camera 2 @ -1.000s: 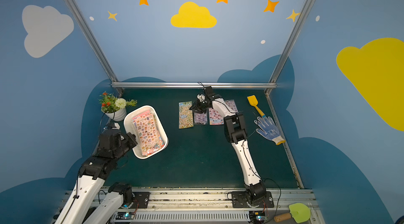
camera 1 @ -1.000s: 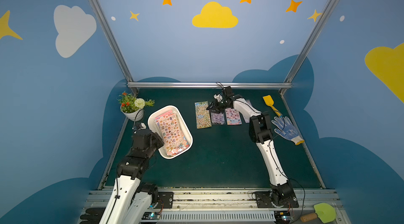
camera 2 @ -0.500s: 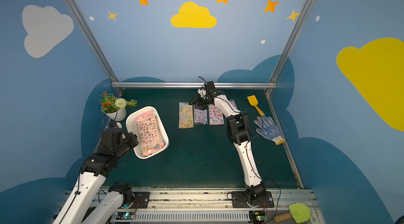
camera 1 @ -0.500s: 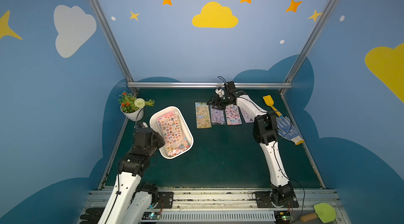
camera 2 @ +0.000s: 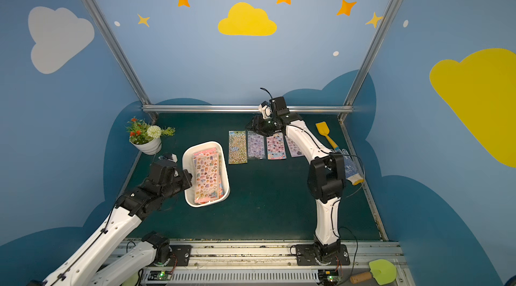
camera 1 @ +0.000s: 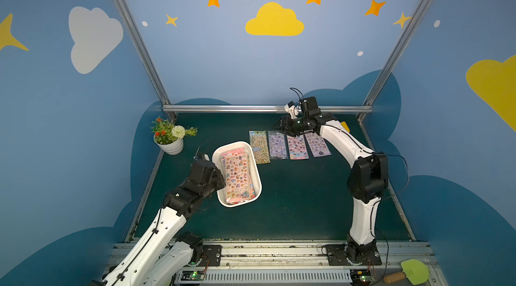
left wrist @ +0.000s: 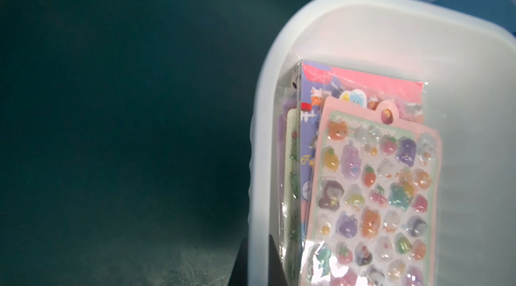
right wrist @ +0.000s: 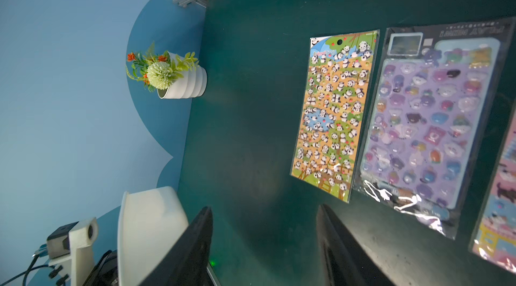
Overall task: Take the stickers out of the storage box
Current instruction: Place the sticker at the center of the board, then place the storage box at the center of the board, then pick up the storage box at the center of the board, then pick up the sticker from the storage box.
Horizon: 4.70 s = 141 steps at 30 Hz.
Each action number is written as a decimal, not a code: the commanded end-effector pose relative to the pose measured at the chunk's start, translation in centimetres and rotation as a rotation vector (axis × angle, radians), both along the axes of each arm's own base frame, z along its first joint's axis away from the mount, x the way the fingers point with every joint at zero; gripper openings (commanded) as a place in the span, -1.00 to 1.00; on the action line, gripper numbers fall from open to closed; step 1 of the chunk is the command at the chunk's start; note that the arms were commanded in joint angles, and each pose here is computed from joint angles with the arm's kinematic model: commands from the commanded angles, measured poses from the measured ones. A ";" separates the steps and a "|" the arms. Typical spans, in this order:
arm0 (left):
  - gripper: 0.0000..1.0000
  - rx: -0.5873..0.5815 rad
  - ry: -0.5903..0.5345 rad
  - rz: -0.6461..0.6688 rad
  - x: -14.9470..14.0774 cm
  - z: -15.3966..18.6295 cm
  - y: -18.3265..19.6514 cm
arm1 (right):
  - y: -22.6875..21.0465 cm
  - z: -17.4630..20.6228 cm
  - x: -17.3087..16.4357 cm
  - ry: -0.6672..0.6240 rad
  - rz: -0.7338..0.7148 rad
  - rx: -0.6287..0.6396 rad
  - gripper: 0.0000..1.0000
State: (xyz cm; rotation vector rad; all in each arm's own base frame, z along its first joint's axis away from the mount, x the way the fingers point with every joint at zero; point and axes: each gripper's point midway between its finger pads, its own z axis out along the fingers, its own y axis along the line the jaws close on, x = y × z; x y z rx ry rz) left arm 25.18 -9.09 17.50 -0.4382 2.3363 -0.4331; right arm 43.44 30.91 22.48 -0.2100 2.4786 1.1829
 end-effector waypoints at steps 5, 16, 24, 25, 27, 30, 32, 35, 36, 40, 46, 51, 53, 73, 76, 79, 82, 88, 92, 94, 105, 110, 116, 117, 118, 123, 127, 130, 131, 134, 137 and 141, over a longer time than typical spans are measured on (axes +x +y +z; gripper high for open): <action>-0.93 -0.011 -0.042 0.005 2.2 -0.7 -2.5 | -3.4 1.7 -5.4 -0.088 -0.006 -0.065 0.17; -0.93 0.012 0.034 -0.080 4.8 -5.8 -7.2 | -7.3 0.4 -12.0 -0.103 -0.036 -0.117 0.18; -0.93 0.074 0.148 -0.162 6.2 -8.8 -9.3 | -8.3 -3.5 -14.8 -0.066 -0.019 -0.226 0.18; -0.93 0.073 0.163 -0.167 6.3 -9.3 -9.6 | -8.3 -3.8 -15.1 -0.065 -0.016 -0.234 0.18; -0.93 0.067 0.182 -0.173 6.5 -10.0 -10.1 | -8.3 -4.5 -15.6 -0.063 -0.009 -0.246 0.17; -0.93 0.075 0.197 -0.169 6.7 -10.8 -10.4 | -8.2 -5.6 -16.3 -0.060 0.005 -0.283 0.17; -0.93 0.085 0.198 -0.162 6.8 -11.1 -10.4 | -7.9 -6.2 -16.6 -0.060 0.015 -0.301 0.17; -0.92 0.101 0.202 -0.149 6.6 -11.6 -10.3 | -7.1 -7.2 -17.0 -0.055 0.035 -0.322 0.16; -0.89 0.107 0.202 -0.147 6.6 -11.7 -10.3 | -6.9 -7.4 -17.0 -0.058 0.038 -0.333 0.15; -0.71 0.131 0.199 -0.136 6.4 -12.0 -10.1 | -5.7 -7.9 -17.1 -0.064 0.070 -0.356 0.14; -0.43 0.143 0.187 -0.127 6.2 -11.6 -9.8 | -5.0 -8.5 -16.8 -0.058 0.080 -0.377 0.14; 0.05 0.134 0.143 -0.127 6.0 -9.6 -9.4 | -4.4 -8.2 -16.6 -0.065 0.093 -0.392 0.15; 0.22 0.133 0.123 -0.126 5.7 -8.7 -9.0 | -4.2 -8.1 -16.5 -0.070 0.095 -0.401 0.17; 0.58 0.011 -0.056 -0.105 -1.4 -1.3 -3.9 | -2.4 -13.6 -16.3 -0.023 0.100 -0.639 -0.07; 0.58 0.011 -0.056 -0.106 -2.1 -1.1 -3.4 | -2.3 -15.1 -16.5 0.002 0.110 -0.666 -0.16; 0.58 0.000 -0.065 -0.119 -2.7 -0.6 -3.2 | -2.1 -15.9 -16.4 0.008 0.110 -0.671 -0.28; 0.57 0.011 -0.084 -0.116 -3.1 0.2 -2.5 | -1.5 -16.7 -16.2 0.022 0.124 -0.673 -0.40; 0.57 0.042 -0.111 -0.102 -3.6 1.6 -1.4 | -0.7 -16.7 -15.6 0.010 0.132 -0.662 -0.61; 0.56 0.054 -0.106 -0.135 -4.4 2.9 -1.2 | -0.4 -16.6 -15.6 0.015 0.147 -0.659 -0.88; 0.56 0.053 -0.110 -0.157 -4.7 3.6 -1.2 | -0.3 -16.4 -15.5 0.013 0.145 -0.652 -0.97; 0.42 0.148 -0.123 -0.234 -3.6 7.8 -2.0 | -1.4 -12.2 -15.6 -0.067 0.090 -0.593 -1.00; 0.33 0.131 -0.147 -0.256 -2.2 9.0 -3.5 | -3.1 -10.6 -15.8 -0.082 0.061 -0.573 -1.00; 0.08 0.078 -0.087 -0.280 -0.6 7.7 -6.4 | -5.5 -9.2 -16.4 -0.102 0.009 -0.535 -1.00; 0.04 0.071 -0.084 -0.282 -0.3 7.6 -6.9 | -6.0 -9.1 -16.4 -0.101 -0.005 -0.530 -1.00; 0.02 0.070 -0.084 -0.289 -0.1 7.6 -7.6 | -6.4 -9.2 -16.5 -0.097 -0.017 -0.526 -1.00; -0.02 0.111 -0.104 -0.337 0.8 7.7 -11.4 | -8.6 -10.3 -16.9 -0.050 -0.076 -0.499 -1.00; -0.18 0.131 -0.103 -0.381 1.3 7.2 -14.8 | -10.1 -11.1 -17.1 -0.029 -0.126 -0.496 -1.00; -0.28 0.149 -0.085 -0.411 1.6 6.4 -17.3 | -11.4 -11.7 -17.1 -0.016 -0.178 -0.499 -1.00; -0.31 0.161 -0.078 -0.420 1.7 6.0 -18.2 | -11.8 -11.8 -17.1 -0.013 -0.189 -0.502 -1.00; -0.39 0.176 -0.059 -0.450 2.1 4.8 -20.7 | -12.6 -11.9 -17.2 -0.006 -0.215 -0.497 -1.00; -0.50 0.184 -0.007 -0.474 2.5 2.8 -22.9 | -13.2 -12.1 -17.2 -0.005 -0.237 -0.482 -1.00; -0.58 0.181 0.058 -0.502 3.2 -0.1 -25.5 | -14.0 -12.9 -17.2 -0.002 -0.270 -0.475 -1.00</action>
